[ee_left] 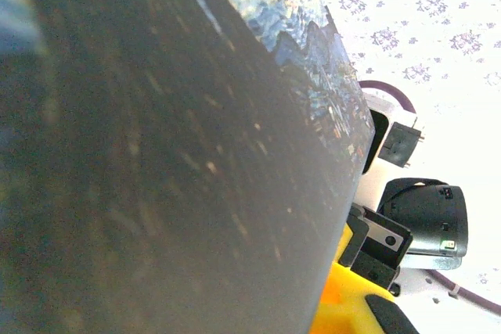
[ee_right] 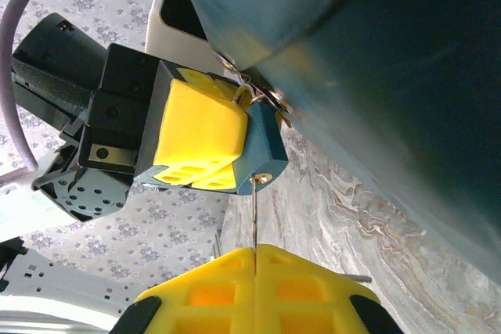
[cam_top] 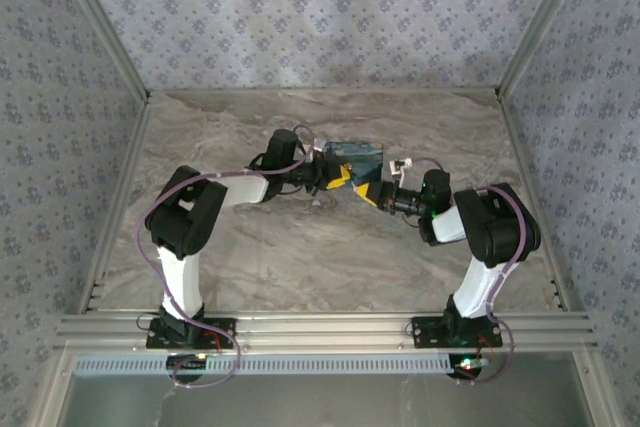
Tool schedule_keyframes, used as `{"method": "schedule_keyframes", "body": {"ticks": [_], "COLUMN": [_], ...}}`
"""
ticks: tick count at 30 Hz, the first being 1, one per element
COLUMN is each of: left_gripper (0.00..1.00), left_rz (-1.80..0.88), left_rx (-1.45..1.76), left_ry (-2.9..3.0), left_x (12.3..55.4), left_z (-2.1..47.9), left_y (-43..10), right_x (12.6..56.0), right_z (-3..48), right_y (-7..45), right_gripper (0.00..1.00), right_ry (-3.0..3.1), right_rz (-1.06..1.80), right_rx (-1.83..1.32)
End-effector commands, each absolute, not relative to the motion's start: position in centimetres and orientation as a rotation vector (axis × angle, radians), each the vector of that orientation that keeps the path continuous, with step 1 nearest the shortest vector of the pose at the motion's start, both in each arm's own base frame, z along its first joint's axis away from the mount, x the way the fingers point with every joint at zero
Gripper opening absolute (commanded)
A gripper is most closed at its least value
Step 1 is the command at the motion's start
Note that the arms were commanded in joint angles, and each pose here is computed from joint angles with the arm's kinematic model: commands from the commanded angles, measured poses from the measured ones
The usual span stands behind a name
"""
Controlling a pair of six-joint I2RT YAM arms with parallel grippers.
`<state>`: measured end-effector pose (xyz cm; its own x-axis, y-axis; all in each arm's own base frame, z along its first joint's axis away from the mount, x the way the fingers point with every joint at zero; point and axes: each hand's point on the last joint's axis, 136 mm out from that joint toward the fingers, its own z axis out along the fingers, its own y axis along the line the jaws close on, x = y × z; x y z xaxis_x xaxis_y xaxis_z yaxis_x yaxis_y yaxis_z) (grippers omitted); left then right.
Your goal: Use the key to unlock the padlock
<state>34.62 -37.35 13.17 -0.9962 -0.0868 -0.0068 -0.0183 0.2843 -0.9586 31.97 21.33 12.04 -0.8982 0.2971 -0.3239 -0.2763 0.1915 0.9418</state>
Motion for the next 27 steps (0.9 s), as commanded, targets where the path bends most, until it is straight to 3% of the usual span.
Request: {"method": "schedule_keyframes", "body": {"ticks": [1, 27], "left_gripper": [0.00, 0.00], "left_rz": [-1.924, -2.011], "left_rx": [-0.025, -0.061], "left_ry": [2.392, 2.318], "left_x": [34.6, 35.2], "left_z": [15.2, 15.2], "left_y": [-37.7, -36.8], "right_x": [32.0, 31.4], "right_z": [12.7, 13.9], "right_y": [21.7, 21.9], "right_gripper": [0.00, 0.00], "right_ry": [2.012, 1.962], "right_rz": [1.776, 1.823], "right_rx": [-0.030, -0.059]}}
